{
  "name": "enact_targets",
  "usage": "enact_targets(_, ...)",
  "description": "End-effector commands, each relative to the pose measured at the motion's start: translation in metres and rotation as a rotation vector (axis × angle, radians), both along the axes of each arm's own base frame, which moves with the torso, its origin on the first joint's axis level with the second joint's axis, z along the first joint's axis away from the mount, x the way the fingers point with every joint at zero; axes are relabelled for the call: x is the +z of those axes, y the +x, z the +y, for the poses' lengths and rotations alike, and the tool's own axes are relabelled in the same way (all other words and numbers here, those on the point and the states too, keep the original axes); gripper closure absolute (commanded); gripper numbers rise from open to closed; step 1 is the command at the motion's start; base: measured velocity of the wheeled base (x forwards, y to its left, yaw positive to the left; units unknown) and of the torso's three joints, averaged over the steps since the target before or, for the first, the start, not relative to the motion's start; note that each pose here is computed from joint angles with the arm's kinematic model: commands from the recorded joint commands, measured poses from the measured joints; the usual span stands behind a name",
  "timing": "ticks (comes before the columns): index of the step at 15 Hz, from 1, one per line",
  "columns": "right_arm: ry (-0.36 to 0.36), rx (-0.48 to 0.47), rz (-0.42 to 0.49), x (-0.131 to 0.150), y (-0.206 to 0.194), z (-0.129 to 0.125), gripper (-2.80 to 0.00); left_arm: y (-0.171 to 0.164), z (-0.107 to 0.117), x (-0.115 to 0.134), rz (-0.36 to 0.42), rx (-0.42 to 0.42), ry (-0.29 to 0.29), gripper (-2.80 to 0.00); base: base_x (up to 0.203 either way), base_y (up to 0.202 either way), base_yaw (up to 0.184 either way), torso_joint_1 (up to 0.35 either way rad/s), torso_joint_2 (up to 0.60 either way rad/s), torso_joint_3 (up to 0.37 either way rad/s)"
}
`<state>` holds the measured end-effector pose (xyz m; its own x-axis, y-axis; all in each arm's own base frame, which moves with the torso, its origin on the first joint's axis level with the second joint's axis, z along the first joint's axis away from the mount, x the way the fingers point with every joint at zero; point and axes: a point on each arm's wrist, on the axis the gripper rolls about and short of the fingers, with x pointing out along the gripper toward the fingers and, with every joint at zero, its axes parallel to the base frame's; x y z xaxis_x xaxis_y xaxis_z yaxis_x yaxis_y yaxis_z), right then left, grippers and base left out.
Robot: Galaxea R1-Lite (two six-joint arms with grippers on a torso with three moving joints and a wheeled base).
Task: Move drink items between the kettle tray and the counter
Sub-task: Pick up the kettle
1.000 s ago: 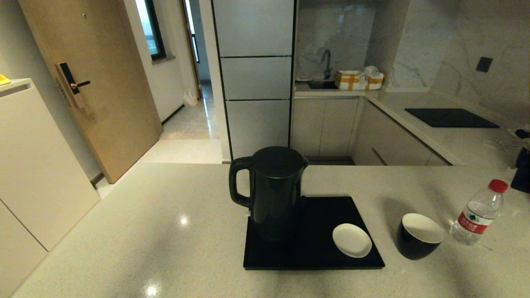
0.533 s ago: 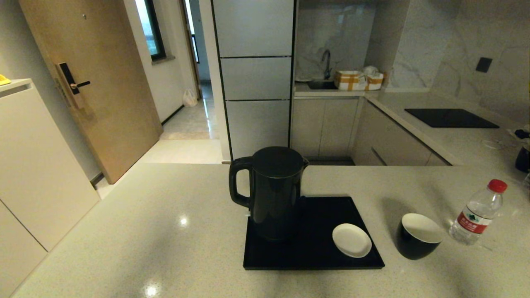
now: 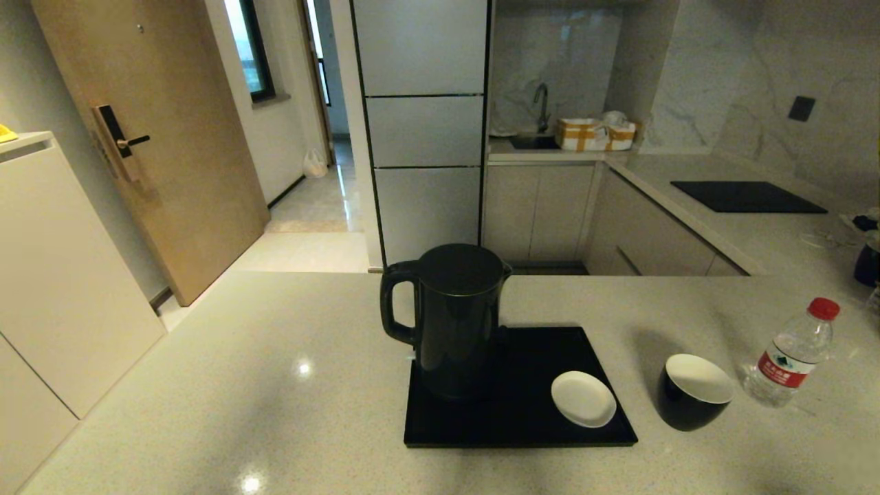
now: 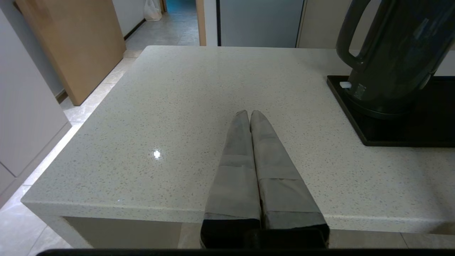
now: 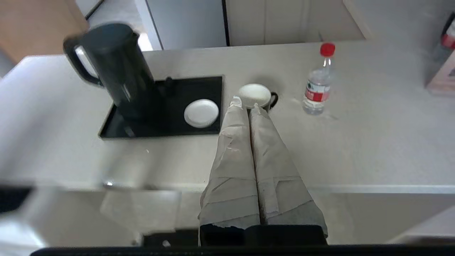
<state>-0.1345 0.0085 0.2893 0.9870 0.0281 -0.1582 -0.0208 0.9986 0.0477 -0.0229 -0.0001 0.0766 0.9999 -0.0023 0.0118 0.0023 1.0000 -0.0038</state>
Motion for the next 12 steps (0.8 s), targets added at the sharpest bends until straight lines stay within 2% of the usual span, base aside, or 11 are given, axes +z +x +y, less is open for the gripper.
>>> enact_targets(1, -0.036, 0.022, -0.13, -0.058, -0.043, -0.002, 0.0, 0.0, 0.0, 0.0, 0.001, 0.002, -0.001, 0.0, 0.0, 0.0, 0.0, 0.0, 0.0, 0.0)
enact_targets(2, -0.06, 0.026, -0.144, -0.078, -0.04, -0.003, 0.0, 0.0, 0.0, 0.0, 0.0, -0.001, -0.001, 0.0, 0.0, 0.0, 0.0, 0.0, 0.0, 0.0)
enact_targets(4, -0.089, 0.023, -0.172, -0.097, -0.02, -0.005, 0.0, 0.0, 0.0, 0.0, 0.0, -0.001, -0.001, 0.0, 0.0, 0.0, 0.0, 0.0, 0.0, 0.0)
enact_targets(8, -0.107, 0.046, -0.193, -0.132, 0.05, -0.006, 0.0, 0.0, 0.0, 0.0, 0.0, 0.001, -0.001, 0.0, 0.0, 0.0, 0.0, 0.0, 0.0, 0.0)
enact_targets(10, -0.124, 0.067, -0.27, -0.163, 0.088, -0.006, 0.0, 0.0, 0.0, 0.0, 0.001, 0.001, -0.001, 0.0, 0.0, 0.0, 0.0, 0.0, 0.0, 0.0)
enact_targets(12, -0.14, 0.11, -0.362, -0.189, 0.107, -0.005, 0.0, 0.0, 0.0, 0.0, 0.0, -0.001, -0.001, 0.0, 0.0, 0.0, 0.0, 0.0, 0.0, 0.0)
